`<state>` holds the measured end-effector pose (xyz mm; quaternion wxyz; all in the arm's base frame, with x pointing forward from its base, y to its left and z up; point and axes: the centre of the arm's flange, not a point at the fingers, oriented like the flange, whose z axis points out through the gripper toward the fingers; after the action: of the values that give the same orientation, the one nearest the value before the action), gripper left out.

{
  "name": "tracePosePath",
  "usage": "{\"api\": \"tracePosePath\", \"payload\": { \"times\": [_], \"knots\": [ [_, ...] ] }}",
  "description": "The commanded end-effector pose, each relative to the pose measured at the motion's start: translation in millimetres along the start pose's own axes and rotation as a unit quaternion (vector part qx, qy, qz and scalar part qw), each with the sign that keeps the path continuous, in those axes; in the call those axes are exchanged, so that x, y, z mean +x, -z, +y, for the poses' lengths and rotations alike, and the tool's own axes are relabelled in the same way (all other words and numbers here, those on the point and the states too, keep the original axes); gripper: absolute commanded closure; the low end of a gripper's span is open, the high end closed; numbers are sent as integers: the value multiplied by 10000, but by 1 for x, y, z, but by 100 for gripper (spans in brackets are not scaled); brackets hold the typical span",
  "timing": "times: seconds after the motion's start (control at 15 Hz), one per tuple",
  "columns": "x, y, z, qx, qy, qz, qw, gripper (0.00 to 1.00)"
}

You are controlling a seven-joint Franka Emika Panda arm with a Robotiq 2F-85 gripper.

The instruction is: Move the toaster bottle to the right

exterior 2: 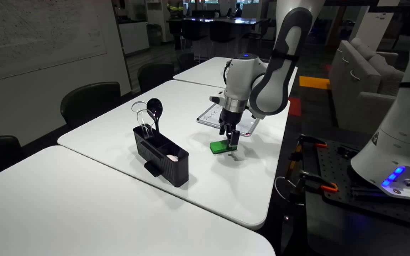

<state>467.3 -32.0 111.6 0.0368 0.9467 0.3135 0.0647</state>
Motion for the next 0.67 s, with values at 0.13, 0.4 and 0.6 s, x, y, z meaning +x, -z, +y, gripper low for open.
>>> {"api": "tracePosePath", "payload": {
  "times": [0.13,0.4,0.6],
  "knots": [
    [9,-14,4,-33,-136,54,9999,0],
    [12,-17,6,-26,-174,32,9998,41],
    [13,-16,7,-31,-148,26,9999,65]
  ]
}}
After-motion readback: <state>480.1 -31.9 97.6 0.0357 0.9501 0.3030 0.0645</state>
